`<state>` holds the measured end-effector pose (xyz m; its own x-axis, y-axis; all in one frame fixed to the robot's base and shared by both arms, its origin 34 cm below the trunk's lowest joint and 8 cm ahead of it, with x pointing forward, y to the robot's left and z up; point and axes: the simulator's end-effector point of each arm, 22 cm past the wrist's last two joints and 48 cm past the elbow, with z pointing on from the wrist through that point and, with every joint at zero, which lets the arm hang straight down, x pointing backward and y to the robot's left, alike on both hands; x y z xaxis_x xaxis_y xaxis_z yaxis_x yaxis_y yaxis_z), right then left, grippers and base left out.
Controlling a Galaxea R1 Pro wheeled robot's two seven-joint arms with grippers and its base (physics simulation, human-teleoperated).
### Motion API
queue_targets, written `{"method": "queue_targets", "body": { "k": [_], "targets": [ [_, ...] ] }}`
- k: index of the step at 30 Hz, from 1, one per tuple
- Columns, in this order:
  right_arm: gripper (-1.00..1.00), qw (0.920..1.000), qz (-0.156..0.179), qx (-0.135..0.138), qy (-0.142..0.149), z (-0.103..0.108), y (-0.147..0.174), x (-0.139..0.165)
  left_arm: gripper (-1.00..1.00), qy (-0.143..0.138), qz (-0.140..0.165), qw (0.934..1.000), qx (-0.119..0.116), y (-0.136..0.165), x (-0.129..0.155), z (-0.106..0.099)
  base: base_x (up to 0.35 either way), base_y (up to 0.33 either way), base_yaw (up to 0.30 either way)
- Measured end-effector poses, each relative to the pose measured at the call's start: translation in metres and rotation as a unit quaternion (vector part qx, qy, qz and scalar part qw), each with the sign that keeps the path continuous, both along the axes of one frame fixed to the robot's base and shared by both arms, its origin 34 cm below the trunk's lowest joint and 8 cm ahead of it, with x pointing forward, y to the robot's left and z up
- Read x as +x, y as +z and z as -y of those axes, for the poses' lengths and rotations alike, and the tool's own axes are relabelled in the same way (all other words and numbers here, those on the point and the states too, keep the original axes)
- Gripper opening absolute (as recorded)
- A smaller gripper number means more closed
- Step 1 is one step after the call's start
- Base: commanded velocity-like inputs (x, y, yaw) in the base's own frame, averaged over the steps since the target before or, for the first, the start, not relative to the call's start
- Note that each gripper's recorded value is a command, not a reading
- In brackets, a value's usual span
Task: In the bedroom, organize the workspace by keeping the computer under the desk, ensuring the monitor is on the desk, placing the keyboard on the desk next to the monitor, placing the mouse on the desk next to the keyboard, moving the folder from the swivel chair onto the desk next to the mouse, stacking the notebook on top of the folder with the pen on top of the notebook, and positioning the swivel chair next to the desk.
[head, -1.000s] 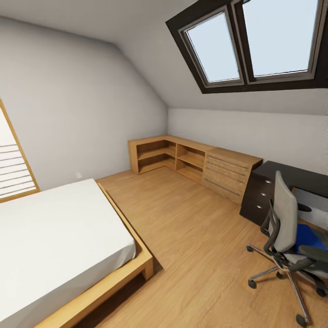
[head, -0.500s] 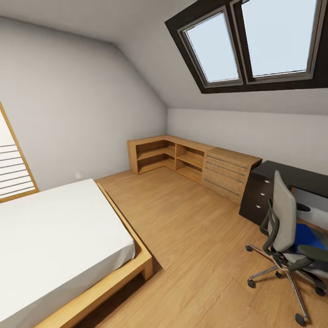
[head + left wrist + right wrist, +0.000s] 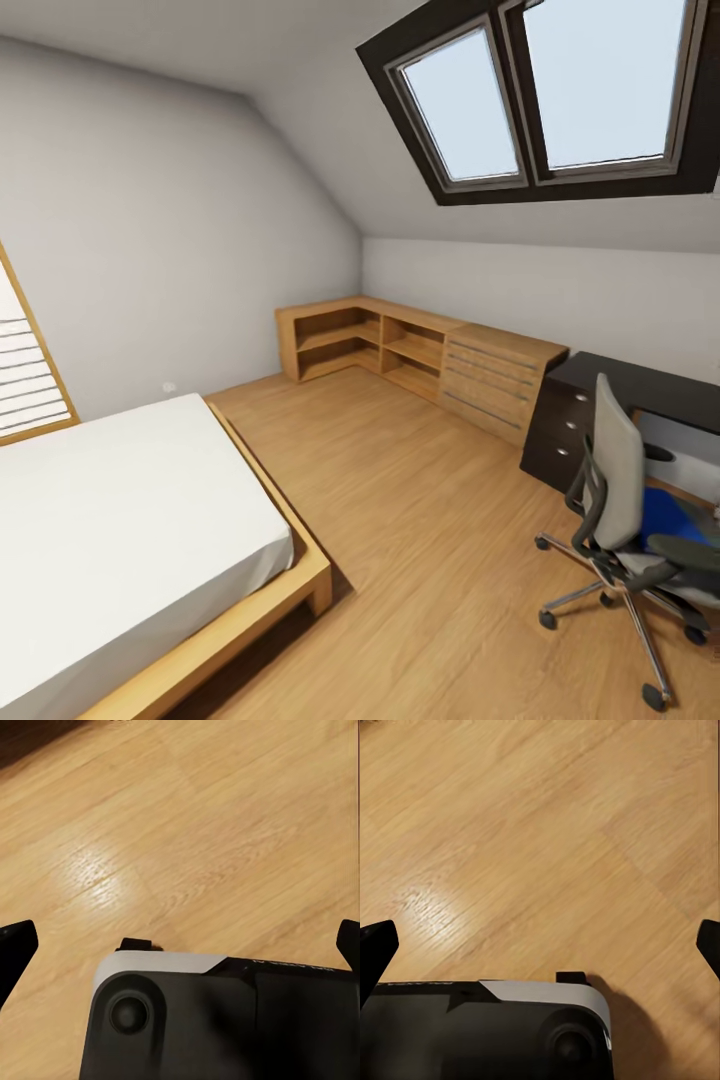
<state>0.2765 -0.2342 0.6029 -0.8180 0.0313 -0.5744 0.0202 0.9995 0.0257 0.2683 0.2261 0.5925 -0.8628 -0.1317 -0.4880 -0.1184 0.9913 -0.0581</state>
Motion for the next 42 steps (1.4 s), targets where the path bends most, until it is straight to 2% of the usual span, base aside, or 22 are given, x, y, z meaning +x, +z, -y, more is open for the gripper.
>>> {"method": "queue_targets", "body": {
  "k": [11,26,42],
  "targets": [
    [1.00,1.0000,0.002,0.000,0.000,-0.0005,0.0007,0.0013,1.00,0.000,0.002,1.0000,0.000,0.0007,0.0017,0.0001,0.025,0.024,-0.237],
    [1.00,1.0000,0.006,0.000,0.001,-0.0006,0.0017,0.0035,1.00,0.001,0.005,1.0000,0.000,0.0015,0.0033,-0.0001,0.201,0.176,-0.251],
    [1.00,1.0000,0.006,0.000,0.001,-0.0004,0.0019,0.0041,1.00,0.001,0.006,1.0000,0.000,0.0016,0.0042,-0.0002,0.020,0.014,-0.257]
  ]
}}
